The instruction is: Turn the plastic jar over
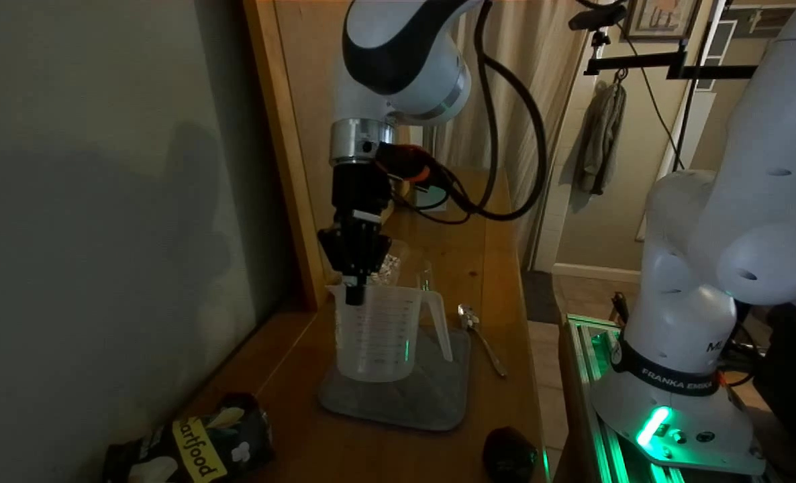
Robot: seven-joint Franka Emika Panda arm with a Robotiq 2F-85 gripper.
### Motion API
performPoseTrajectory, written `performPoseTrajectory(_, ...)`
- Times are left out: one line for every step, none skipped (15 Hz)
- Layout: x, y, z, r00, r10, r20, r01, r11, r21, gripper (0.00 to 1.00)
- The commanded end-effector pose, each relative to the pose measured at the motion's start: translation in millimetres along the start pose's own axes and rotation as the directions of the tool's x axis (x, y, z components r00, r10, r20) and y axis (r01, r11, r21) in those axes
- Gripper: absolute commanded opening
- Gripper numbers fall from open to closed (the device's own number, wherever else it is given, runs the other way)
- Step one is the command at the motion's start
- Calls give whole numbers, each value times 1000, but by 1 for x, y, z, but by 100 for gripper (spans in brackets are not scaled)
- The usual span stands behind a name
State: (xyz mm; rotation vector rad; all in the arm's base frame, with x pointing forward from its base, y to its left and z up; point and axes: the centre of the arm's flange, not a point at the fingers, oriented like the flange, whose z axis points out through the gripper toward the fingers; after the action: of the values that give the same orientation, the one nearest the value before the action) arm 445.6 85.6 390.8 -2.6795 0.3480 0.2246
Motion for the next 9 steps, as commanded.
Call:
performPoseTrajectory(-4, -23, -4, 998, -2, 65, 14, 983, -182, 1)
performPoseTrajectory(-7, -25, -3, 997, -3, 78, 20, 977, -214, 1)
performPoseTrajectory(-7, -27, -2, 996, -14, 83, 33, 971, -236, 29)
performPoseTrajectory(-8, -29, -2, 996, -24, 88, 46, 967, -252, 30)
performPoseTrajectory(-9, -32, -3, 995, -41, 89, 62, 964, -260, 35)
performPoseTrajectory(-10, -35, -4, 995, -50, 86, 72, 961, -267, 43)
performPoseTrajectory(-11, -37, -5, 994, -62, 85, 83, 959, -271, 49)
performPoseTrajectory(-13, -40, -7, 994, -70, 82, 90, 956, -278, 57)
performPoseTrajectory(-14, -42, -8, 994, -76, 79, 95, 954, -283, 63)
